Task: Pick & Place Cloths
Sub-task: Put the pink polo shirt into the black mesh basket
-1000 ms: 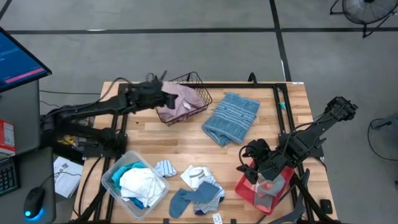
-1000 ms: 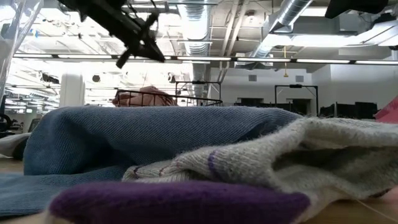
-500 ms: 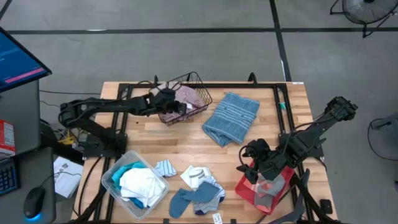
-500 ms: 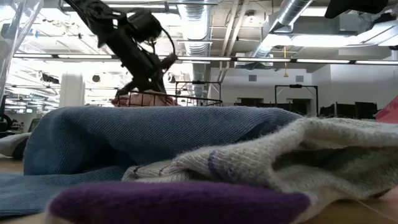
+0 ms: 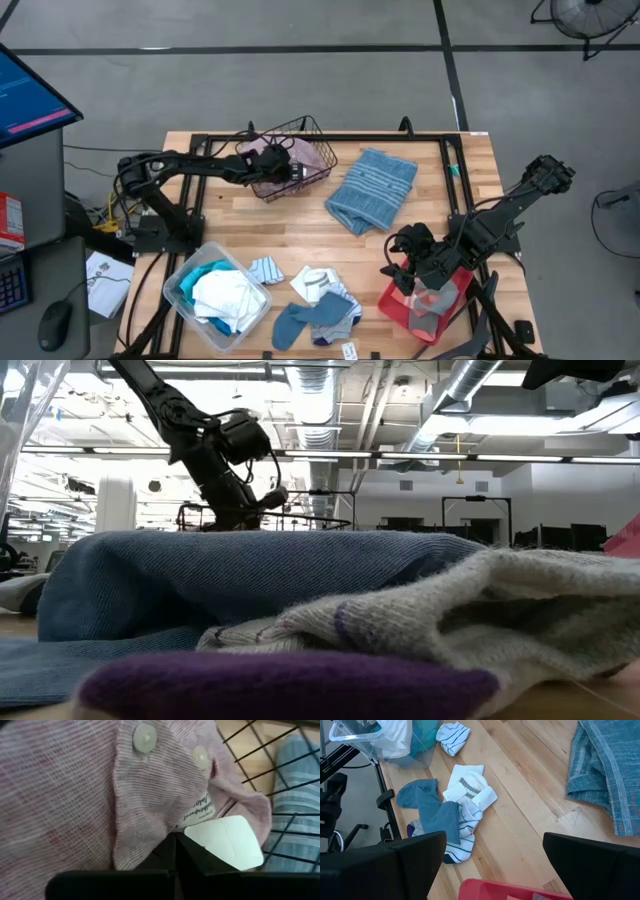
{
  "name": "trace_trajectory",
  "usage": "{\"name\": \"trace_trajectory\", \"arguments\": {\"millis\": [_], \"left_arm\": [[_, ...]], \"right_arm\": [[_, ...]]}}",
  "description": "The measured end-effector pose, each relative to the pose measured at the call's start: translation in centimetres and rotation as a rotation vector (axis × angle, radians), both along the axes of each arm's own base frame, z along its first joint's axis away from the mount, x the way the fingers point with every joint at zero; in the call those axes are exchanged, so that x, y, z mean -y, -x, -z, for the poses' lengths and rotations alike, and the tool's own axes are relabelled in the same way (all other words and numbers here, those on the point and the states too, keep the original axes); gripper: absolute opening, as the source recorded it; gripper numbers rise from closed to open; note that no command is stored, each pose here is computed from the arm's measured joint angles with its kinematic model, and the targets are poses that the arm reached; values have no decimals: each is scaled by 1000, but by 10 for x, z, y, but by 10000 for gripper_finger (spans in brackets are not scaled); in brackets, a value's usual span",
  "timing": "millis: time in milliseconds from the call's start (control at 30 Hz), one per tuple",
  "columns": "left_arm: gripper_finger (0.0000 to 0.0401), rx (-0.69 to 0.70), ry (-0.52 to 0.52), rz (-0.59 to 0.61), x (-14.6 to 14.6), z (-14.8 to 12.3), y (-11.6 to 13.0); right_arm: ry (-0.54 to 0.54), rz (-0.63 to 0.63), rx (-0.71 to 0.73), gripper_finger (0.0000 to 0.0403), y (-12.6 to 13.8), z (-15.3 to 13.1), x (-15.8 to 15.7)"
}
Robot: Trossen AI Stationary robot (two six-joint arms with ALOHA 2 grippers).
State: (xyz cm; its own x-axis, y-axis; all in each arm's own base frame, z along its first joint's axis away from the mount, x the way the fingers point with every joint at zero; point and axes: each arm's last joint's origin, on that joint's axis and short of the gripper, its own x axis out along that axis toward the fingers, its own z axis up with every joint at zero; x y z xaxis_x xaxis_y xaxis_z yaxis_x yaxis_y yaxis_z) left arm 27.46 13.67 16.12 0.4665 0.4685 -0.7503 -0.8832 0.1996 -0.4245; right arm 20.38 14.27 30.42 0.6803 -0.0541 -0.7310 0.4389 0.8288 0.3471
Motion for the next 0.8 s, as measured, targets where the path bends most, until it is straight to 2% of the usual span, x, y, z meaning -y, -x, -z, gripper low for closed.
{"name": "trace_trajectory", "arguments": {"millis": [233,333,533,633,733,800], "left_arm": [[1,9,59,31,0,10,-4],[8,27,69,68,2,5,-3],[51,158,-66,221,10,-46,6],[79,248,-122,256,16,-74,16],[90,312,-225,192,20,-101,30],[77,312,-297,108,20,-110,37]], "right_arm": [[-1,0,0,328,0,0,0],[-2,0,2,328,0,0,0],[-3,-1,3,328,0,0,0],[-3,-1,3,328,0,0,0],[3,4,8,328,0,0,0],[14,14,17,328,-1,-1,0]]}}
